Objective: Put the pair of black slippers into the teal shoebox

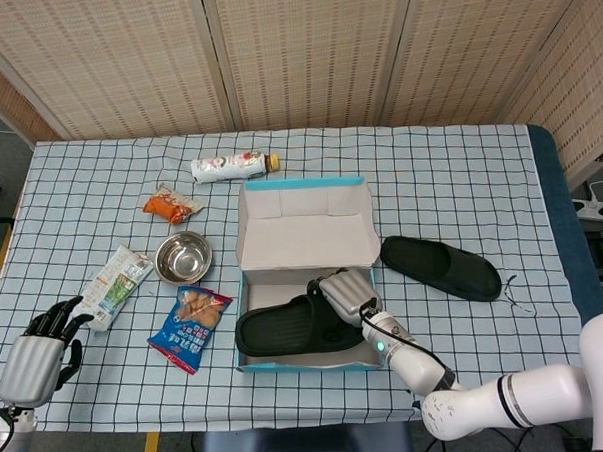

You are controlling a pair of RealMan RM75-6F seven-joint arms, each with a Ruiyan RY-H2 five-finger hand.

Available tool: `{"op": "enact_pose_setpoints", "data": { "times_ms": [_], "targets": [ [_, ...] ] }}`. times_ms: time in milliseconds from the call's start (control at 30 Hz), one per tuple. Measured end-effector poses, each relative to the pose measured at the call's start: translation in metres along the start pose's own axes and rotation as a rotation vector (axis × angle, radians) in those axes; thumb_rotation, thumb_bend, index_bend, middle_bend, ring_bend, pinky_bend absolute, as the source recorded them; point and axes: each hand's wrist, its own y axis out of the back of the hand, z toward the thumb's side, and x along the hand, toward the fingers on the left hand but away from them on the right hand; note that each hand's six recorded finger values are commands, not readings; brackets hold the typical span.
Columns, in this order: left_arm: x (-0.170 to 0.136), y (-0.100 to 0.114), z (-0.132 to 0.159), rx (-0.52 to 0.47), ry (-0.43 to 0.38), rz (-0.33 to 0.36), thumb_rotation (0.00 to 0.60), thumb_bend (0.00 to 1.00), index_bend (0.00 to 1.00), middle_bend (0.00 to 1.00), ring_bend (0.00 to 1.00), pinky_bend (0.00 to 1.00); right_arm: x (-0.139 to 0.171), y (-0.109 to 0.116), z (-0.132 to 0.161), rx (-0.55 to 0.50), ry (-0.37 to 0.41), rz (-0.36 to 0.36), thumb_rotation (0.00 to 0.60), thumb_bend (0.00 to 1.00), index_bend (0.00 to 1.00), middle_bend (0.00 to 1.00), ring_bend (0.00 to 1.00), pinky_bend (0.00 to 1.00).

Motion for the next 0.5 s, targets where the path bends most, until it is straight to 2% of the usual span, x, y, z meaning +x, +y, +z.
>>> {"op": "enact_pose_setpoints", "data": {
  "times_ms": [500],
  "targets": [
    [0.0,-0.001,-0.001,0.008,0.001,-0.006,0.6,0.67,0.3,0.14,0.15,0.3,-0.011,-0.029,-0.029,0.034,-0.058,0.046,0.6,0.0,0.54,0.55,0.37,0.24]
  ]
}}
